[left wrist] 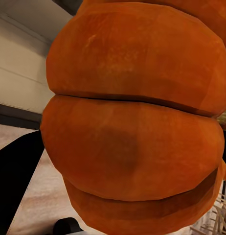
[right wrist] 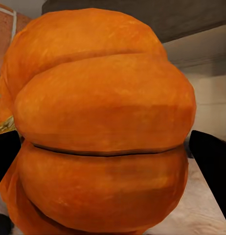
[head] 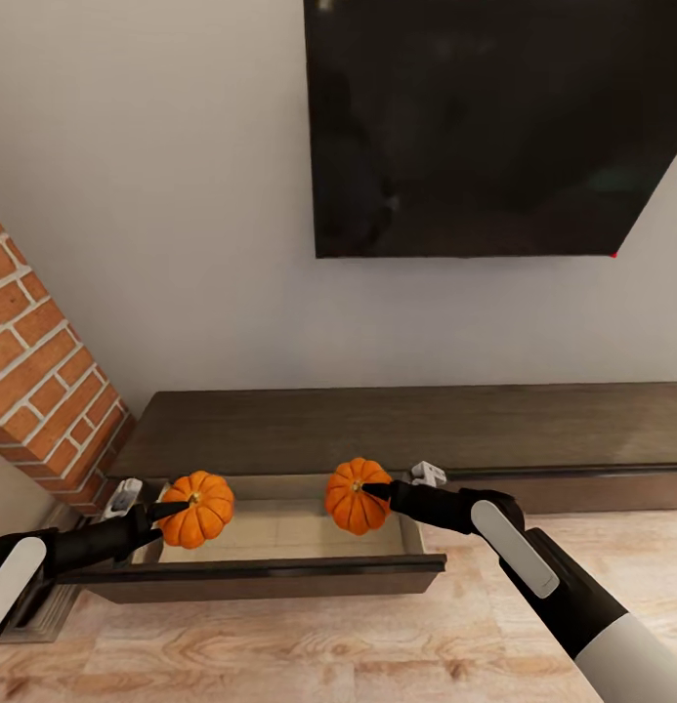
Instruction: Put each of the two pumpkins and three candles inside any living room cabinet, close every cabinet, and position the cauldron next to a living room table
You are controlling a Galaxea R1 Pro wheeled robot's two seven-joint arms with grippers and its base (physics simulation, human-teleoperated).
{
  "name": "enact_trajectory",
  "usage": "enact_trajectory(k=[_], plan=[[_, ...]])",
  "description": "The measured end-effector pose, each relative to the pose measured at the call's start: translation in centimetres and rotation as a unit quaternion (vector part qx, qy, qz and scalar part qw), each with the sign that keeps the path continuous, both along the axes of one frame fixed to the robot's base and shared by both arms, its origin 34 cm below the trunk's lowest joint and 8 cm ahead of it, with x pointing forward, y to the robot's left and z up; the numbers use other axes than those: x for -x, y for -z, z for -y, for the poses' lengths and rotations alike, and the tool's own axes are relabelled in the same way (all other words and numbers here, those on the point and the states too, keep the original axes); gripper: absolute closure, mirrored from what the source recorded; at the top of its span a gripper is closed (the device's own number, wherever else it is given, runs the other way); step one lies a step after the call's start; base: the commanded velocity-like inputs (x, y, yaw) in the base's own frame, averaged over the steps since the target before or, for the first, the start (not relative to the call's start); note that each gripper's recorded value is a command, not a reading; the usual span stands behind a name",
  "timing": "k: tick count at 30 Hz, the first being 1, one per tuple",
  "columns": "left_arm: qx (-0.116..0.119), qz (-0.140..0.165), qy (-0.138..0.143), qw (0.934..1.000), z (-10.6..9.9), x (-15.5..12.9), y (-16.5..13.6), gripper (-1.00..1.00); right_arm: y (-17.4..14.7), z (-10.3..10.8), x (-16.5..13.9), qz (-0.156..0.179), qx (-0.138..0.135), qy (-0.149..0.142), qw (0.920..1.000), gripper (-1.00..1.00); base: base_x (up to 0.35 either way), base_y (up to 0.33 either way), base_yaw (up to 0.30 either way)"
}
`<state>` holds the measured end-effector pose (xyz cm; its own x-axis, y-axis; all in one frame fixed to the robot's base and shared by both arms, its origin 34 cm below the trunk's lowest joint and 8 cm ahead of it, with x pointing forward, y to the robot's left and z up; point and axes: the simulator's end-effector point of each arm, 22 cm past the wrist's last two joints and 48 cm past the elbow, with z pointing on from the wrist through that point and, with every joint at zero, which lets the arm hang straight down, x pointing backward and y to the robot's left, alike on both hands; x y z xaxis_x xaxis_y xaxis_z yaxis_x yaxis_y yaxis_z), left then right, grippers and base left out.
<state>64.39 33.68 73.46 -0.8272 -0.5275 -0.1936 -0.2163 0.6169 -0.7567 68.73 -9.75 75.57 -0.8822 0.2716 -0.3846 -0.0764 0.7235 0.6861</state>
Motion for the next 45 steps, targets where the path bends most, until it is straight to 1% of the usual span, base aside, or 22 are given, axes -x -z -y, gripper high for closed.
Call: enact_trajectory(k=[5, 15, 19, 21, 27, 31, 40, 43, 45], plan=[[0.000, 0.000, 0.000, 1.0000, -0.02, 0.00, -0.01, 1.00, -0.57, -0.22, -0.18, 0.008, -0.004, -0.002, 1.0000, 1.00, 0.115, 0.067, 0.000], [0.002, 0.000, 0.000, 1.0000, 0.04, -0.01, -0.03, 1.00, -0.66, -0.21, -0.25, 0.009, -0.004, -0.001, 0.9999, 1.00, 0.126, 0.025, 0.000], [0.001, -0.001, 0.000, 1.0000, 0.05, 0.00, 0.01, 1.00, -0.69, -0.22, -0.29, 0.010, -0.005, -0.001, 0.9999, 1.00, 0.014, 0.150, -0.008], [-0.001, -0.001, 0.001, 1.0000, -0.01, 0.03, 0.07, 1.00, -0.74, -0.24, -0.30, 0.010, -0.006, -0.001, 0.9999, 1.00, 0.002, 0.183, -0.147], [0.002, 0.001, 0.000, 1.0000, 0.06, -0.04, -0.16, 1.00, -0.91, -0.17, -0.38, 0.012, -0.006, 0.000, 0.9999, 1.00, 0.000, 0.055, -0.169], [0.000, 0.000, 0.001, 1.0000, 0.00, 0.00, -0.08, 1.00, -0.98, -0.20, -0.40, 0.012, -0.007, 0.000, 0.9999, 1.00, 0.000, 0.166, -0.020], [0.000, 0.001, 0.000, 1.0000, 0.00, -0.03, -0.09, 1.00, -1.04, -0.24, -0.41, 0.013, -0.008, 0.000, 0.9999, 1.00, -0.046, 0.045, -0.001], [-0.002, 0.001, 0.000, 1.0000, -0.05, -0.03, -0.02, 1.00, -0.98, -0.28, -0.36, 0.012, -0.007, -0.001, 0.9999, 1.00, -0.003, 0.003, 0.000], [-0.009, -0.004, 0.006, 0.9999, 0.10, 0.23, 0.40, 1.00, -0.77, -0.24, -0.29, 0.010, -0.004, -0.001, 0.9999, 1.00, -0.001, 0.001, 0.000]])
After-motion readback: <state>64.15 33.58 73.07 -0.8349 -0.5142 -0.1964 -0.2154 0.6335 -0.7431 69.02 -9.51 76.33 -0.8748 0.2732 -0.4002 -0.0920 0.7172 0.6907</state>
